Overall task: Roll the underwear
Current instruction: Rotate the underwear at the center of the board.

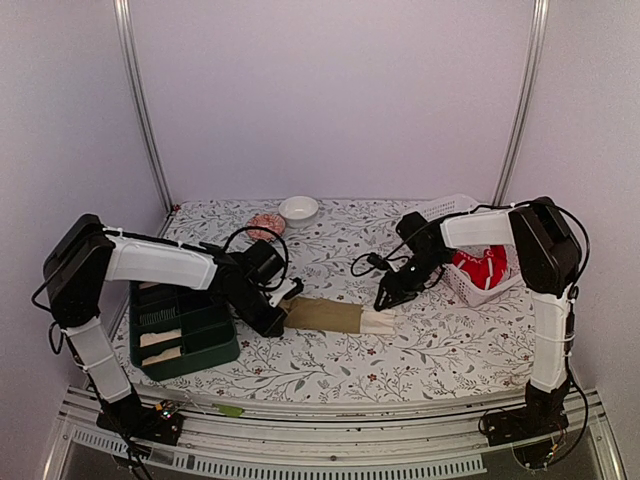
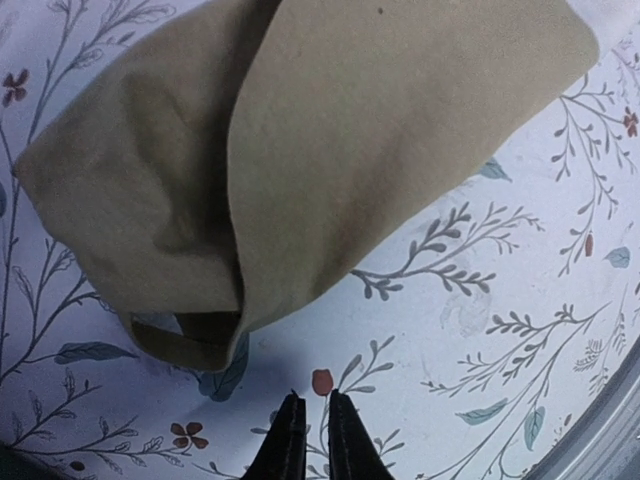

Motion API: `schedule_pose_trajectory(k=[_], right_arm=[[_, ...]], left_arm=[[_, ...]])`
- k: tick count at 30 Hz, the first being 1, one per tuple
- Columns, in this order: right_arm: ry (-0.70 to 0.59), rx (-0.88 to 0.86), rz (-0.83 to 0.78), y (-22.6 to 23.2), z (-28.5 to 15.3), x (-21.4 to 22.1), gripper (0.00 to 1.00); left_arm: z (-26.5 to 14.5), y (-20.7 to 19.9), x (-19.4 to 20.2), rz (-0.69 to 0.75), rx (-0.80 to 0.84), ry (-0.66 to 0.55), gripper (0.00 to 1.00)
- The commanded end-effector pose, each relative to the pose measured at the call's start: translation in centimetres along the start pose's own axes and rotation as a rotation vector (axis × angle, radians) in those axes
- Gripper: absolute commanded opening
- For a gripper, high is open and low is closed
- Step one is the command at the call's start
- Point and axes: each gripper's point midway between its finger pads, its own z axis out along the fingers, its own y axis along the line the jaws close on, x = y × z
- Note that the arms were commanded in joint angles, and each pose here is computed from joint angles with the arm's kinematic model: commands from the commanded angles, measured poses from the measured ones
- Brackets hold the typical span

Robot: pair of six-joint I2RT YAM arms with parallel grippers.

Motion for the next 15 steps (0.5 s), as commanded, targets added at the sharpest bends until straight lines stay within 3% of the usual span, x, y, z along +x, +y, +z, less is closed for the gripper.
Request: schedule_pose_trajectory(k=[1,15], right_arm=[[0.06,-0.009,0.025,-0.3,0.8,1.8,0.33],[0.082,-0.112,0.083,1.5,0.9,5.1,0.33]], left_arm=[[1.1,0.6,0.6,-0.015,-0.041,0.031,0.09],[2.1,3.4,-1.0,-0.036,-0.132,0.007,0.05]])
